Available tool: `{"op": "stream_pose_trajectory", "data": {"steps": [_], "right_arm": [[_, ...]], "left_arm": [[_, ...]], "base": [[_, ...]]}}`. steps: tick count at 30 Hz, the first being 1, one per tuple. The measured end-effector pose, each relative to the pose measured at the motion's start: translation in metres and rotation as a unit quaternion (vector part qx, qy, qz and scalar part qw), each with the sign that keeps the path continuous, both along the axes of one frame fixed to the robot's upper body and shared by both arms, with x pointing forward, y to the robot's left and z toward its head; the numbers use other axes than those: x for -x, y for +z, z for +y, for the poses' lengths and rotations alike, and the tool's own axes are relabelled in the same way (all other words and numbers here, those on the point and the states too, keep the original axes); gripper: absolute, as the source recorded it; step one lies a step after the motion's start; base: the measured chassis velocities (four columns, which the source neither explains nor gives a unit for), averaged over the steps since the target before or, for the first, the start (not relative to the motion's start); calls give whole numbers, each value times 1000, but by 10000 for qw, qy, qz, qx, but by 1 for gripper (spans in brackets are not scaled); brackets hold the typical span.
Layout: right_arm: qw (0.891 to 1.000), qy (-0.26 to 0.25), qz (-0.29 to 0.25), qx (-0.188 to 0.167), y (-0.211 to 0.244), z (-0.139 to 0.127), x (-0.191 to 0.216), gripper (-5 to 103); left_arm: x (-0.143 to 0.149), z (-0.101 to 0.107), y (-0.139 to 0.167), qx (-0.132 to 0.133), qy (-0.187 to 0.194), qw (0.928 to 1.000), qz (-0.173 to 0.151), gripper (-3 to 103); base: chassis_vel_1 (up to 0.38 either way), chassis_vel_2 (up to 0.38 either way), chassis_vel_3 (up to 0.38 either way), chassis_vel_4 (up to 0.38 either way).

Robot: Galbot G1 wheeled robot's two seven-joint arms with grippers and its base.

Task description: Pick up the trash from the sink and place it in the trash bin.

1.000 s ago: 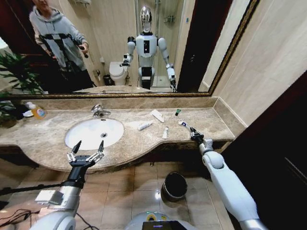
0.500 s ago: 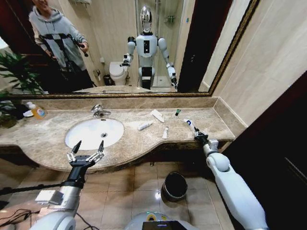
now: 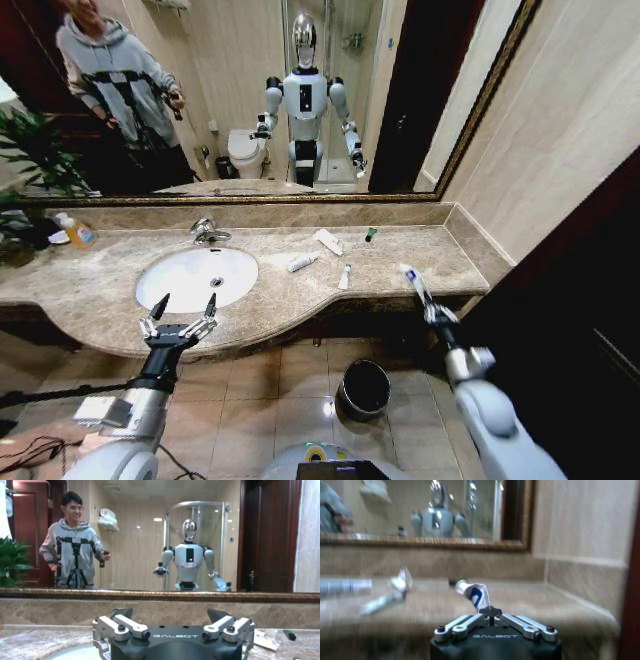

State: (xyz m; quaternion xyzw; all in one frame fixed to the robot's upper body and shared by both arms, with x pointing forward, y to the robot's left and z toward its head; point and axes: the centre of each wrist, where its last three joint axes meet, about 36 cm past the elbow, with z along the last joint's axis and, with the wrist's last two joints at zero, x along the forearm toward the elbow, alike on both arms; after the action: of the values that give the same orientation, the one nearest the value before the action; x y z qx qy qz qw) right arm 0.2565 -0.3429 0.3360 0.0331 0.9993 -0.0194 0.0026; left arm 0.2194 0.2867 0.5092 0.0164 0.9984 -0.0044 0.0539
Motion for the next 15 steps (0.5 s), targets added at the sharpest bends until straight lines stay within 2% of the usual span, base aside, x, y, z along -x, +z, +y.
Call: {"op": "stream_pose_trajectory", "data": {"steps": [3, 5, 6, 11, 15], "right_arm": [[9995, -176, 256, 66, -39, 1, 41, 0], [9994, -193, 289, 81, -45, 1, 45, 0], [9988, -233, 416, 140, -64, 1, 57, 0], [9969, -259, 711, 217, -94, -2, 67, 0], [9923, -132, 1169, 401, -133, -1, 67, 0]], "left_arm": [[0, 0, 0, 0, 0, 10000, 0, 100], [0, 0, 0, 0, 0, 10000, 0, 100], [0, 0, 0, 0, 0, 10000, 0, 100], [0, 0, 0, 0, 0, 10000, 0, 100], [0, 0, 0, 0, 0, 10000, 0, 100]], "base": [[0, 0, 0, 0], [0, 0, 0, 0], [0, 0, 0, 0], [0, 0, 0, 0], [0, 0, 0, 0]]}}
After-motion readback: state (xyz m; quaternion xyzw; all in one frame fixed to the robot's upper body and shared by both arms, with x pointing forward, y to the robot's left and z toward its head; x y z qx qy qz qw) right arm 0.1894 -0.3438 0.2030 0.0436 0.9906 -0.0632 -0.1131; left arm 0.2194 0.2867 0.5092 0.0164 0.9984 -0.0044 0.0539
